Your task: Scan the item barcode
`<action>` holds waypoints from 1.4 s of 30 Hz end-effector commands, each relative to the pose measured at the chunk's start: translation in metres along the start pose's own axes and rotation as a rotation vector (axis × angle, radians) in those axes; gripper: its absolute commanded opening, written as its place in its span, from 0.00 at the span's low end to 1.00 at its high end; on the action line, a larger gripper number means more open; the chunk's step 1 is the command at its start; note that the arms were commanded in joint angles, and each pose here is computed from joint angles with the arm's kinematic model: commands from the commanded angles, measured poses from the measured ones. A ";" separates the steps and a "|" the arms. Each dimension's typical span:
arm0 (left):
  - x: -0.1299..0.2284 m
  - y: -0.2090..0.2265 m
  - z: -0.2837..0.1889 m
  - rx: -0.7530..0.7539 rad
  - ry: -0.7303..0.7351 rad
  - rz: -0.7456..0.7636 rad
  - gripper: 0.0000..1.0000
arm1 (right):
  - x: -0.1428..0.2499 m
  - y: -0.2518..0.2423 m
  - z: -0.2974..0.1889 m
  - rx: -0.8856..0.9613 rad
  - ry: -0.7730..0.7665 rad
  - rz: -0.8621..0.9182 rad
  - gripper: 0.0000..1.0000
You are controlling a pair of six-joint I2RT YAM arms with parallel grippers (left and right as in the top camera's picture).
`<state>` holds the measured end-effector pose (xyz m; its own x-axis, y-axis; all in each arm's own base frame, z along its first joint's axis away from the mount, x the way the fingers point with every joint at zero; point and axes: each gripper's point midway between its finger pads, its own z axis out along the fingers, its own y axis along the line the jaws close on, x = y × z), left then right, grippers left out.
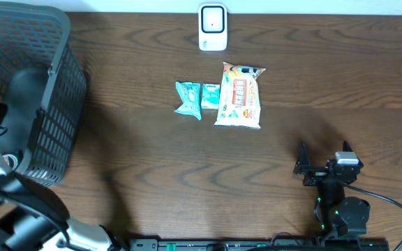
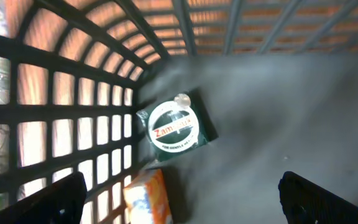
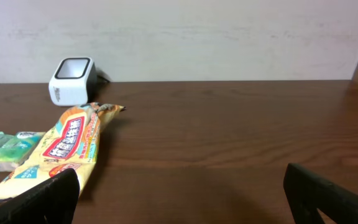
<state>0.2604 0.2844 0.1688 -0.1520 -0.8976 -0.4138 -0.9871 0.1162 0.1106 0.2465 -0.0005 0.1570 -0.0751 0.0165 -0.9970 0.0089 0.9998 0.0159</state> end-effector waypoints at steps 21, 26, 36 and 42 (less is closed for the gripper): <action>0.030 -0.009 0.099 -0.231 0.110 0.035 0.98 | 0.001 -0.002 0.000 0.008 0.002 -0.007 0.99; 0.036 -0.009 0.110 -0.255 0.129 0.050 0.98 | 0.001 -0.002 0.000 0.008 0.002 -0.007 0.99; 0.041 -0.006 0.114 -0.267 0.141 0.049 0.95 | 0.001 -0.002 0.000 0.008 0.002 -0.007 0.99; 0.056 -0.001 0.131 -0.277 0.151 0.049 0.92 | 0.001 -0.002 0.000 0.008 0.002 -0.007 0.99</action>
<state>0.2571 0.2922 0.0409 -0.1711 -0.9446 -0.2800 -0.9379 0.0692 0.3398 0.2465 -0.0005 0.1569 -0.0755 0.0165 -0.9970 0.0089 0.9998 0.0159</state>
